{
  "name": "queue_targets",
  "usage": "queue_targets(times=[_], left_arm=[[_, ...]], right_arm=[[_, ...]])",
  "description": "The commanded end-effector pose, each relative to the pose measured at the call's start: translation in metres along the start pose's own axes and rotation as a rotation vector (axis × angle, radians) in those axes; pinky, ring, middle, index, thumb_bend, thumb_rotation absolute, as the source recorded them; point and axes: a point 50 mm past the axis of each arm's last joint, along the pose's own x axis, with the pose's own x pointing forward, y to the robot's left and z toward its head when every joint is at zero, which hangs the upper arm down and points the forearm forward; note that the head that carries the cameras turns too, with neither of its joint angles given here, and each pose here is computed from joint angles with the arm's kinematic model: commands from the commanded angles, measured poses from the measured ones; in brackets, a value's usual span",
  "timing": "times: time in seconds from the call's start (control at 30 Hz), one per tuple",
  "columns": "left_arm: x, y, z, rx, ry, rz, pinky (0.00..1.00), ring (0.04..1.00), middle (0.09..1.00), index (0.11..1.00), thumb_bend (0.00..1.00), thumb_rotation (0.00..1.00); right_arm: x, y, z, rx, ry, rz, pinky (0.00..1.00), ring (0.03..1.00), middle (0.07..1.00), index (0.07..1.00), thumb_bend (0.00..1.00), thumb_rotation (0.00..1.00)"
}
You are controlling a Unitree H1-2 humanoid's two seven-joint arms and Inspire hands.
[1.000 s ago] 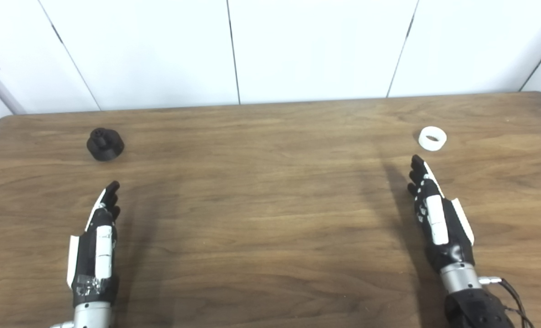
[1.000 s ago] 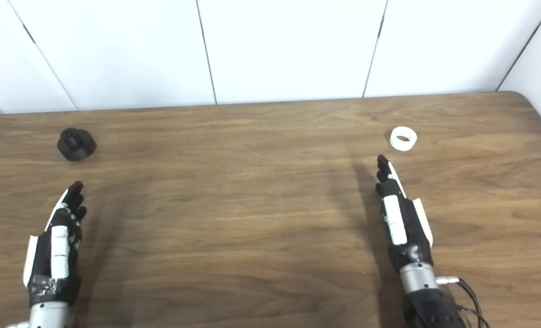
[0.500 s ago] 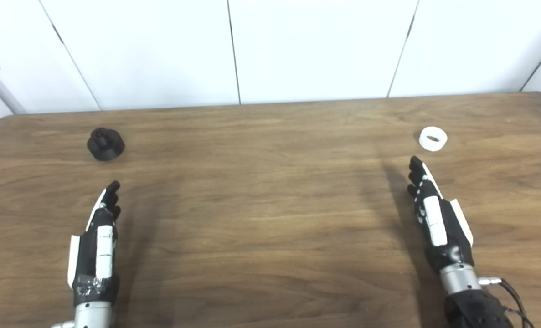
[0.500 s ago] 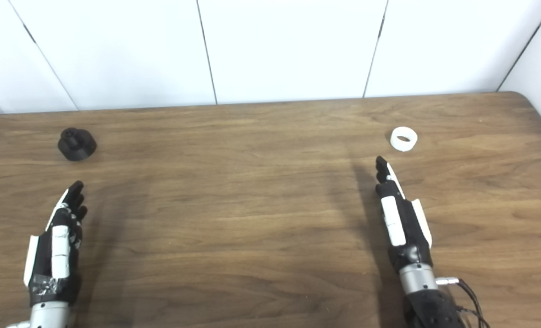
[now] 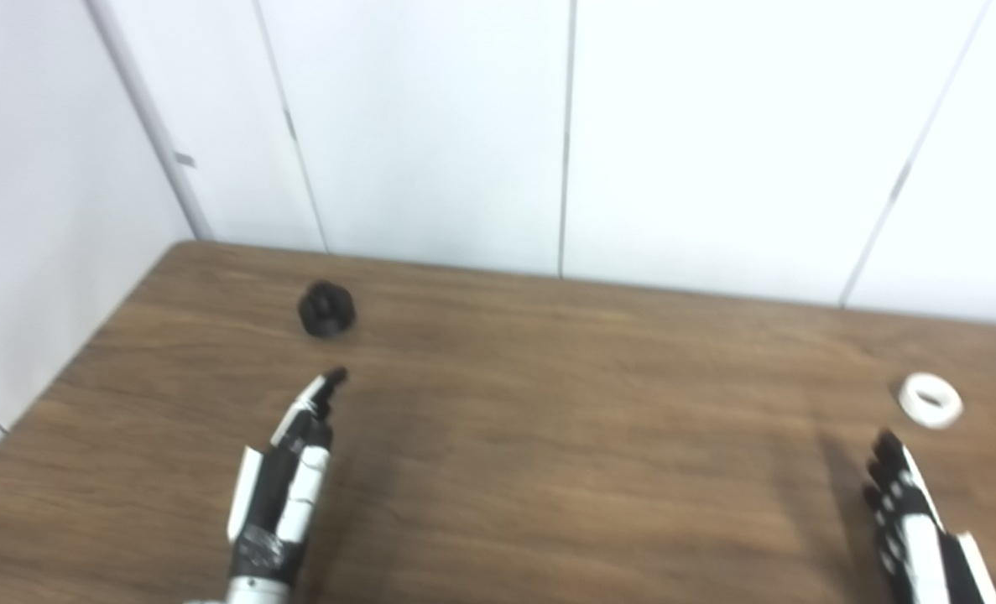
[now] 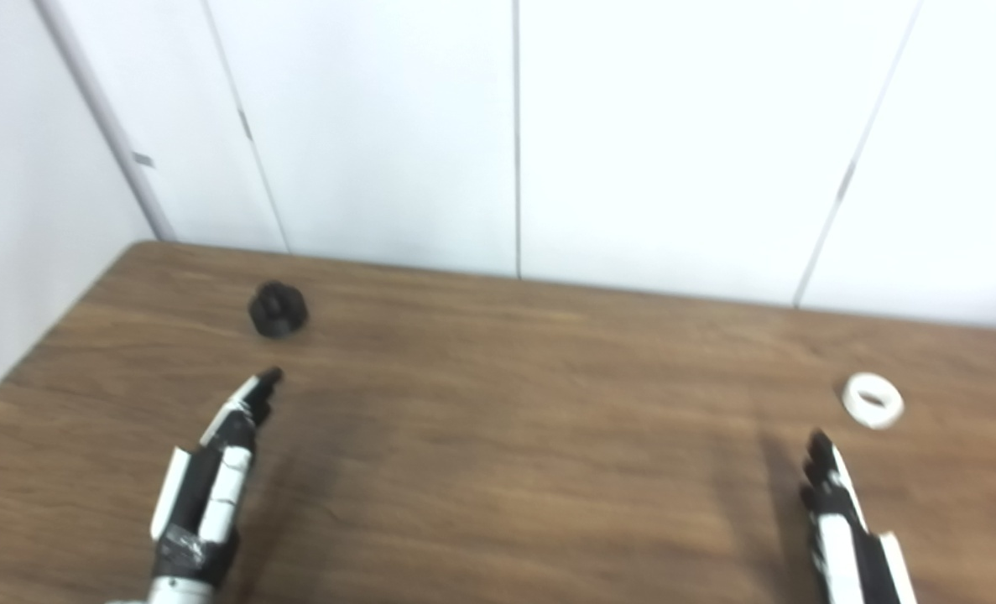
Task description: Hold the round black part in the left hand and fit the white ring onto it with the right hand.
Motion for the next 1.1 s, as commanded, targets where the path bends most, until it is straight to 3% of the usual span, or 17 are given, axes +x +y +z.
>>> queue_targets(times=[0.0,0.23,0.37,0.5,0.63,0.67,0.9,1.07], left_arm=[[-0.016,-0.020,-0.023,-0.035,0.073,0.001,1.00,1.000,0.966,0.906,0.53,0.83],[-0.016,-0.026,-0.027,-0.016,0.066,0.001,1.00,1.000,0.975,0.916,0.54,0.80],[-0.016,-0.025,-0.029,0.007,0.067,-0.007,1.00,1.000,0.984,0.928,0.53,0.81],[-0.015,-0.021,-0.026,0.060,0.079,0.011,1.00,1.000,0.976,0.928,0.62,0.75],[-0.010,-0.014,-0.017,0.158,0.117,0.039,0.99,0.984,0.965,0.916,0.69,0.69],[-0.009,-0.012,-0.013,0.183,0.135,0.046,0.97,0.971,0.954,0.907,0.74,0.67],[0.029,0.008,0.021,0.297,0.156,0.052,1.00,0.999,0.973,0.919,0.90,0.47],[0.063,0.024,0.036,0.476,0.156,0.037,1.00,1.000,0.999,0.956,0.97,0.48]], right_arm=[[-0.002,-0.006,0.000,0.000,-0.017,-0.001,1.00,1.000,1.000,0.997,0.49,1.00],[0.000,-0.007,-0.001,0.008,-0.025,0.010,1.00,1.000,1.000,0.993,0.50,1.00],[0.002,-0.005,-0.004,-0.032,-0.012,-0.028,1.00,0.976,0.965,0.949,0.56,1.00],[0.001,-0.003,-0.005,-0.027,-0.007,-0.017,0.99,0.965,0.948,0.931,0.60,1.00],[0.000,0.000,-0.006,0.006,-0.013,0.013,1.00,0.999,0.994,0.975,0.57,1.00],[-0.001,0.000,-0.006,0.008,-0.014,0.015,1.00,1.000,0.998,0.979,0.56,1.00],[0.000,0.000,-0.009,-0.002,-0.013,0.017,1.00,1.000,1.000,0.987,0.56,1.00],[0.002,0.001,-0.014,-0.009,-0.011,0.020,1.00,1.000,0.997,0.980,0.57,1.00]])
